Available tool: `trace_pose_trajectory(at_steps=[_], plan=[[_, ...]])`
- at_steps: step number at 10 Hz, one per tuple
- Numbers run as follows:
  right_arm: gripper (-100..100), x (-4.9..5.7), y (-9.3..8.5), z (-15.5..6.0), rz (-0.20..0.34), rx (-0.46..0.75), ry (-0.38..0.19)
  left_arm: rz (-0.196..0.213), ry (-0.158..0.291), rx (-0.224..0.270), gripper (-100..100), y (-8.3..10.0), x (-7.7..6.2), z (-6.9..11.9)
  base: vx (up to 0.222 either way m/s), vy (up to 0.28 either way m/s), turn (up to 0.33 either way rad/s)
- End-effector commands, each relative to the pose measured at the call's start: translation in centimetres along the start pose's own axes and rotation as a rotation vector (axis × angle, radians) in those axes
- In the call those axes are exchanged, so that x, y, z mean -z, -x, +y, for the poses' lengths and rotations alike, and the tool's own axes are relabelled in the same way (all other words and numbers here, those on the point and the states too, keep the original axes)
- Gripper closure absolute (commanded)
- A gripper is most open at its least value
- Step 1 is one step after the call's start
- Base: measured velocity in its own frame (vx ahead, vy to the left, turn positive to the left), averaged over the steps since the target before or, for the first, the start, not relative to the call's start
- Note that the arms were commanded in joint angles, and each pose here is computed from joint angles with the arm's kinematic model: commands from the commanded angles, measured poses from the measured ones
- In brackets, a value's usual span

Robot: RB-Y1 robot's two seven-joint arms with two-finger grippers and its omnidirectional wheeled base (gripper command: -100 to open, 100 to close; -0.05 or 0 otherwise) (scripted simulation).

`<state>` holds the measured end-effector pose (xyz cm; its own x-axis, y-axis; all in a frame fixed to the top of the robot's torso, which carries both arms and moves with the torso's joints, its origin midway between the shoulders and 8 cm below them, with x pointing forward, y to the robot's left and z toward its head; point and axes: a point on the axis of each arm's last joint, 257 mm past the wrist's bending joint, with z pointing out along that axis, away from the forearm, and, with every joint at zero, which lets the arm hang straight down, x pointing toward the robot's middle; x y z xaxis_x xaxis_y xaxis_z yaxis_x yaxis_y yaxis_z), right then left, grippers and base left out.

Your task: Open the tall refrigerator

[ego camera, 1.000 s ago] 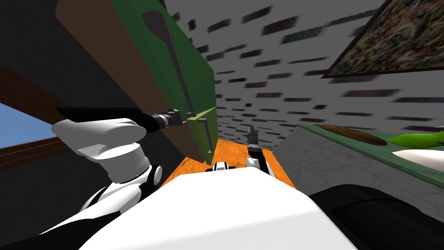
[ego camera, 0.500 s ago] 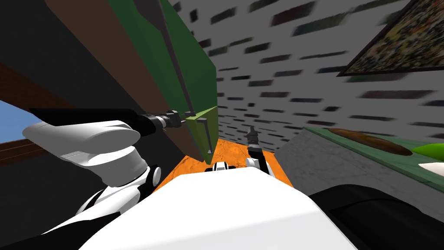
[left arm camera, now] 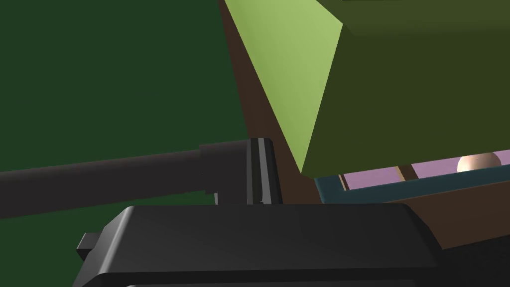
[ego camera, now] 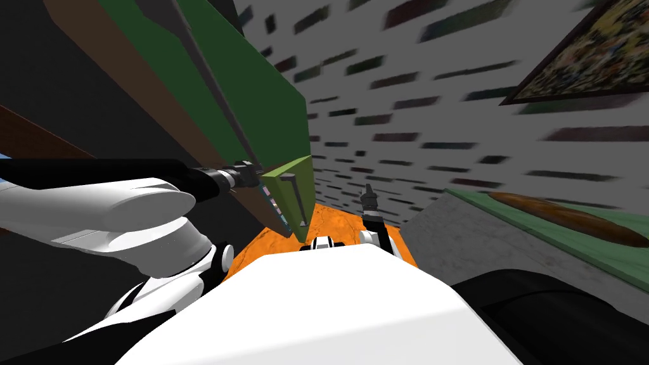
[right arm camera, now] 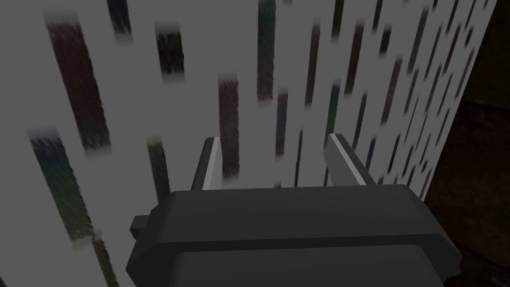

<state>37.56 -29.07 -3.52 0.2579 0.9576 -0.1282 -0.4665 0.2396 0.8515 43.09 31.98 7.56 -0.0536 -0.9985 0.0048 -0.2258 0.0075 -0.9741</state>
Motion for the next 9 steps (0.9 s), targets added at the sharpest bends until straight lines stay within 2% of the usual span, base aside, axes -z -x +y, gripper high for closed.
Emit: trace_pose_trajectory(at_steps=[1,2,4,5,7,8,9], plan=[[0,0.0,0.0,0.0,0.000,0.000,0.000,-0.058,-0.022,0.013,100,1.6,1.1,-0.4,0.069,-0.340,0.119],[0,0.0,0.0,0.0,0.000,0.000,0.000,-0.058,-0.022,0.013,100,1.6,1.1,-0.4,0.016,-0.262,0.050],[0,0.0,0.0,0.0,0.000,0.000,0.000,-0.114,-0.031,0.027,100,3.0,2.1,-0.5,0.018,-0.265,0.088],[0,0.0,0.0,0.0,0.000,0.000,0.000,-0.114,-0.031,0.027,100,3.0,2.1,-0.5,0.019,-0.272,0.046],[0,0.0,0.0,0.0,0.000,0.000,0.000,-0.171,-0.040,0.043,100,4.5,3.2,-0.5,0.032,-0.334,0.085],[0,0.0,0.0,0.0,0.000,0.000,0.000,-0.154,-0.038,0.038,100,4.0,2.8,-0.6,0.015,-0.192,0.039],[0,0.0,0.0,0.0,0.000,0.000,0.000,-0.158,-0.016,0.063,-100,4.6,2.2,-0.1,0.000,-0.030,-0.013]])
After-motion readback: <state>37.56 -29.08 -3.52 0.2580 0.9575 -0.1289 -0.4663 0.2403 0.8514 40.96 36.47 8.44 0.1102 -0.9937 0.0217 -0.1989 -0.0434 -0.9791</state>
